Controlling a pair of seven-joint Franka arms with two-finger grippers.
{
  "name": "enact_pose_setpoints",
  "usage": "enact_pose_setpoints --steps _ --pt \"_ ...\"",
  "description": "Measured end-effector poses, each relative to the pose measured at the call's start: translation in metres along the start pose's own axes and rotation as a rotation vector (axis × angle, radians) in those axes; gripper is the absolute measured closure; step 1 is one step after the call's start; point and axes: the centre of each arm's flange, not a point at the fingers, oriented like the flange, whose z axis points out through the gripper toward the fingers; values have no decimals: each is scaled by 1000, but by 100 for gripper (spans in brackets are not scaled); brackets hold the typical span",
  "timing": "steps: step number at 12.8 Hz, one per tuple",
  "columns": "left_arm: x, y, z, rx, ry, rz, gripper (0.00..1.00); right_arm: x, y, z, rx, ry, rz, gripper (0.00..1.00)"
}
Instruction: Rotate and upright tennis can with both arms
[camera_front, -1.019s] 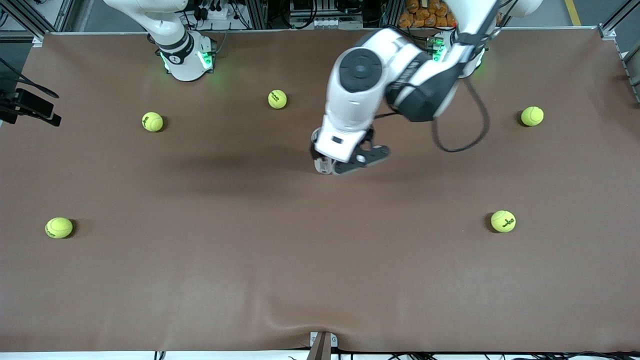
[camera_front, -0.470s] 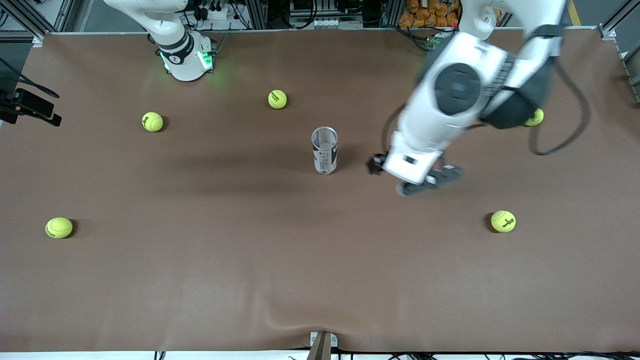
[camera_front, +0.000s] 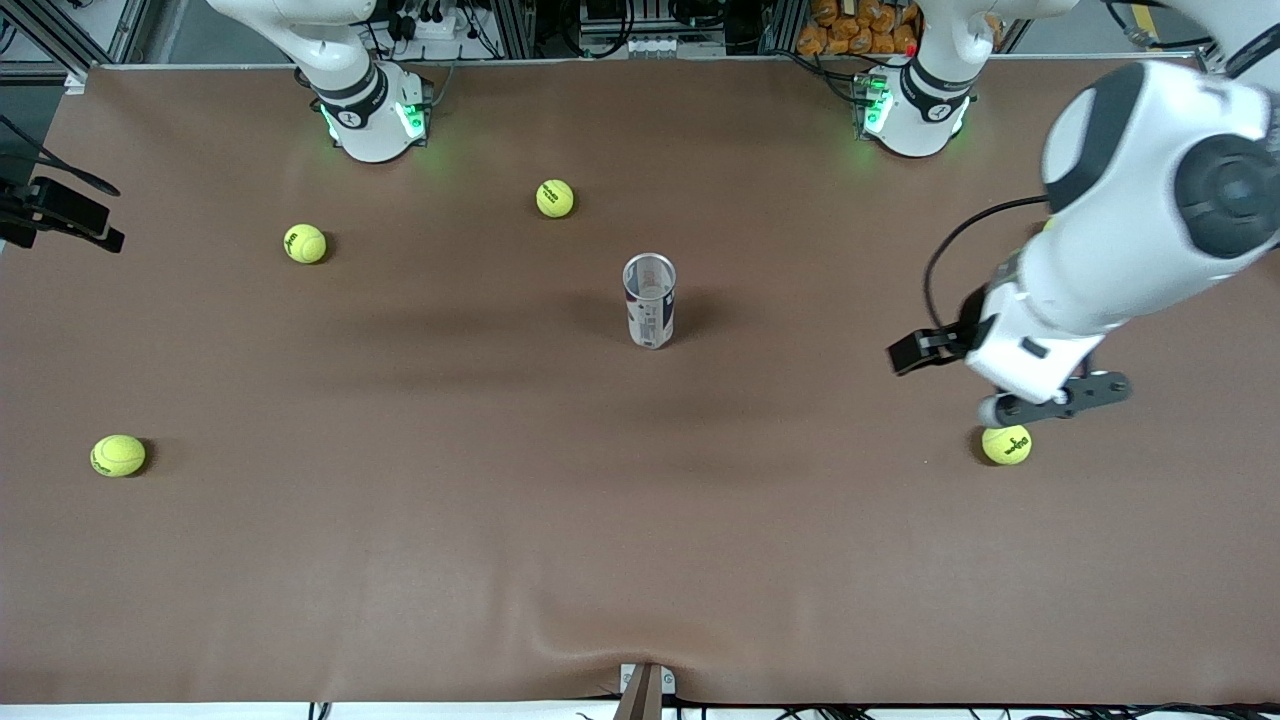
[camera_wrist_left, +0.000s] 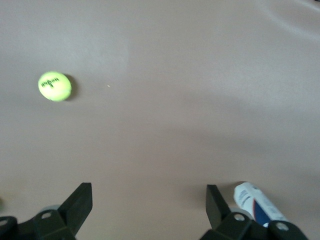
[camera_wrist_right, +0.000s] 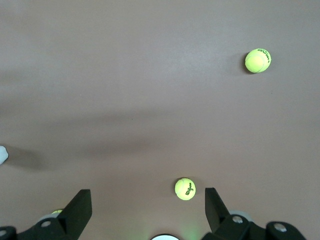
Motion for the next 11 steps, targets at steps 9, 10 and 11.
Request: enact_pose_setpoints --steps 9,10,11 --pt "-44 -146 -81 62 -45 200 0 0 1 0 0 1 1 0" --pt "-56 -149 -78 60 -59 202 0 0 1 0 0 1 1 0" --pt "-64 -151 -74 60 -73 204 0 0 1 0 0 1 1 0"
